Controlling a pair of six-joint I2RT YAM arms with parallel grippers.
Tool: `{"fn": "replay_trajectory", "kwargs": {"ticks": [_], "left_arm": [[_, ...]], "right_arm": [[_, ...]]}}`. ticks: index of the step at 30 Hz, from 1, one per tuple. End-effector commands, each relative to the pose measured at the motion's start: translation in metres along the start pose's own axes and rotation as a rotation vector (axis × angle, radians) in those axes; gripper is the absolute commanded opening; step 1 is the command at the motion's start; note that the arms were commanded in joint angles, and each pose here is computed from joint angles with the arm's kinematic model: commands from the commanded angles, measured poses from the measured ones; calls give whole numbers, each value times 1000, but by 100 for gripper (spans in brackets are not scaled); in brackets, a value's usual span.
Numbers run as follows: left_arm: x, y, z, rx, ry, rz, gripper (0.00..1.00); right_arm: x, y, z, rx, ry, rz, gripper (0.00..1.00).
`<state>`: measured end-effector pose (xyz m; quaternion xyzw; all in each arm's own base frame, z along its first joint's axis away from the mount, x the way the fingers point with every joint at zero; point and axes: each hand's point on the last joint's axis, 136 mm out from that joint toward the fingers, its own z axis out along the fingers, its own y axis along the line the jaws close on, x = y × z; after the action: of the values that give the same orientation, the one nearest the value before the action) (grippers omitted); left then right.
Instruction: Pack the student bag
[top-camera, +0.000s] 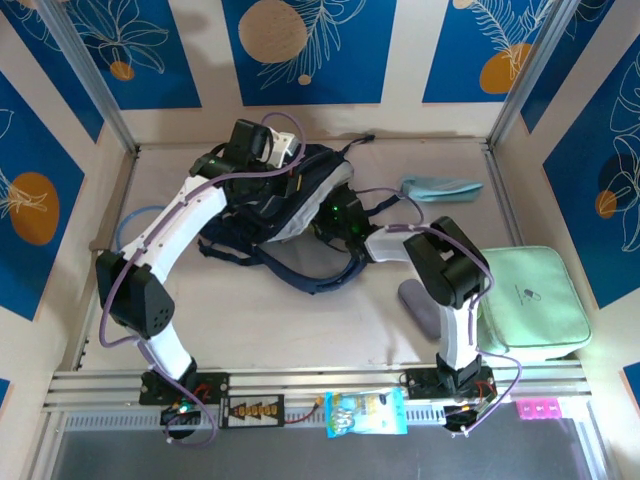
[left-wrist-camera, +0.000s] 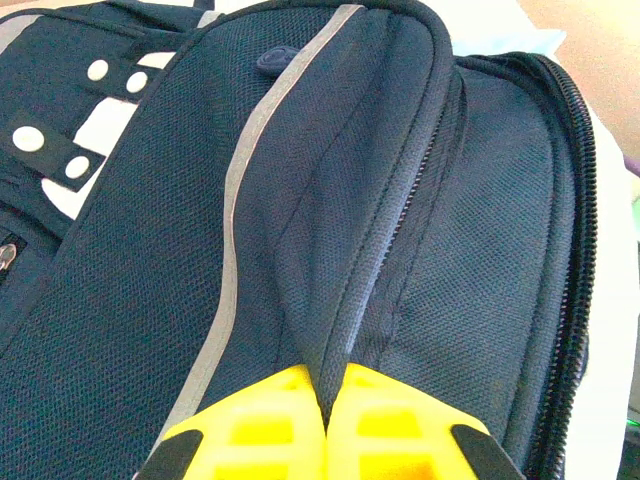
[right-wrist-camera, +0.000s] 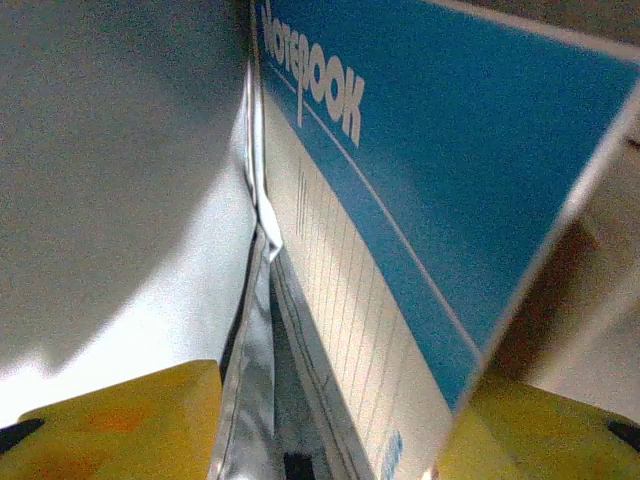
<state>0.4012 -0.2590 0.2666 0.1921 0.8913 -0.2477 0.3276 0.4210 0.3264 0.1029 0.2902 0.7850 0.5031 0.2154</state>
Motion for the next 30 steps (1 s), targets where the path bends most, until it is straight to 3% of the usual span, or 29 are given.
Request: {"fn": "replay_trajectory", "kwargs": {"ticks": [1,8,13,14,17,20,24,30], "left_arm": [[-37,-6,-10,55,-141,1,0],[-20,2,5,40,-93,-15,0],[-5,4,20,60,-49,-34,0],[-1,4,24,70,-32,-43,3],[11,9,31,61,7,-75,44],[24,33,32,-28,13,-128,71],[39,73,20,-117,-12,-255,84],[96,139,-8,-238,-37,-573,88]], "right_arm": [[8,13,-32,-15,42,-4,60],[10,-13,-113,93,4,-31,60],[-1,-63,-194,394,-151,31,62],[-3,-69,-209,423,-180,40,63],[-7,-77,-238,450,-227,34,64],[-7,-71,-249,421,-216,-14,66],[-1,-65,-242,401,-155,-92,73],[14,-74,-218,453,-37,-121,79]]}}
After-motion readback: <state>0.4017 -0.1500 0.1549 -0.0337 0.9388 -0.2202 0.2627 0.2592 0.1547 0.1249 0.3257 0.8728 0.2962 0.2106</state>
